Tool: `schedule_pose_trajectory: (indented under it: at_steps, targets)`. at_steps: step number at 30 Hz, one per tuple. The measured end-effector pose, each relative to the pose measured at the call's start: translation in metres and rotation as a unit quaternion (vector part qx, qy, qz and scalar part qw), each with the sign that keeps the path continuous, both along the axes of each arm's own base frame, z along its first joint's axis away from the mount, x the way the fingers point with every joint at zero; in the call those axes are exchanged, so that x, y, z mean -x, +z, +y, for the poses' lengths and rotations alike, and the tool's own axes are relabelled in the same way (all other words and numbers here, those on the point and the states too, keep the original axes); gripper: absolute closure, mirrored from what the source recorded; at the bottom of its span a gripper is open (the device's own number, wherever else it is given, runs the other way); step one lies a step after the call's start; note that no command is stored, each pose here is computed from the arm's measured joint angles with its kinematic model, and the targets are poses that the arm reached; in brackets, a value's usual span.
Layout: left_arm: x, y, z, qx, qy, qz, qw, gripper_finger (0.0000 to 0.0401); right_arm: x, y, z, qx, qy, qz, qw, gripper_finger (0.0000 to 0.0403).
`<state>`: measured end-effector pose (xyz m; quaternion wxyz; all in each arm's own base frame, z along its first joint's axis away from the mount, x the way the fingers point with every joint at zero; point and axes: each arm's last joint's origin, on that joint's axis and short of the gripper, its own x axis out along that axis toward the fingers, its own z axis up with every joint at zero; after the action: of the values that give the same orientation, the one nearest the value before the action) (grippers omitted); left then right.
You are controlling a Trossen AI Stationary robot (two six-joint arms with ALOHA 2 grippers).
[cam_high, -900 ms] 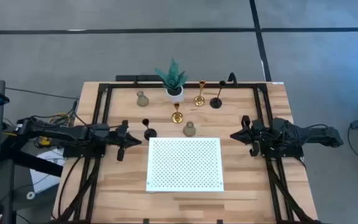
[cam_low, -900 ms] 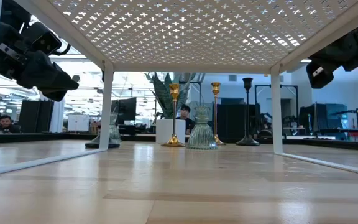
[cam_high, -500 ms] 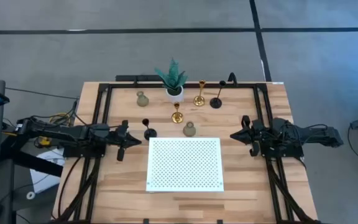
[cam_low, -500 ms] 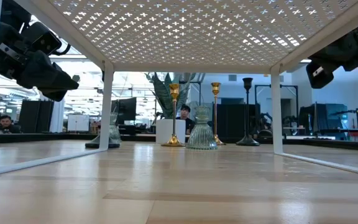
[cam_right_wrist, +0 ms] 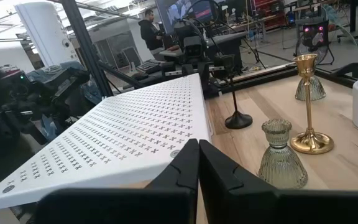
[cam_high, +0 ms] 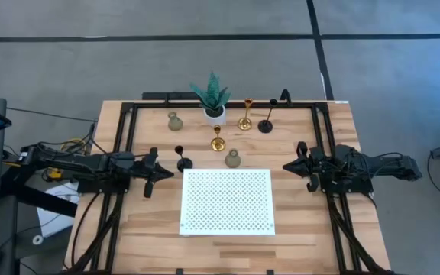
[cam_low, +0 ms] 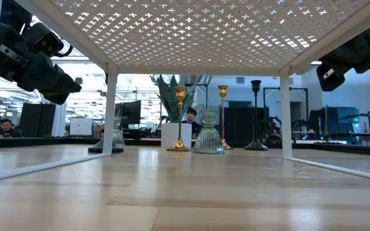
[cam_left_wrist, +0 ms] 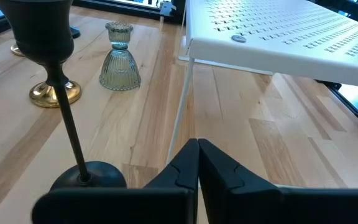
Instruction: Pick & Place candle stick holders
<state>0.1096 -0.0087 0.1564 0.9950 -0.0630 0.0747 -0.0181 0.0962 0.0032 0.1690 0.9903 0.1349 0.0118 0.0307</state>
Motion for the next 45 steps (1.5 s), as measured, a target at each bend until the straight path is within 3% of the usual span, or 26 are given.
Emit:
schedule_pose_trajectory:
  at_steps: [37, 40, 45]
  targets:
    - [0.0, 0.0, 0.0003, -0.012, 0.004, -0.001, 1.0, 0.0393, 0.0, 0.0001, 0.0, 0.0, 0.0, 0.0, 1.0, 0.0403]
    - [-0.0002, 0.0008, 0.0003, 0.032, 0.01, -0.003, 0.999, 0.0393, 0.0, 0.0, 0.0, 0.0, 0.0, 0.0, 1.0, 0.0403]
    - [-0.0002, 0.0015, 0.0003, 0.175, 0.03, -0.001, 0.984, 0.0393, -0.0001, 0.0002, -0.0006, 0.0, -0.01, -0.001, 1.0, 0.0403]
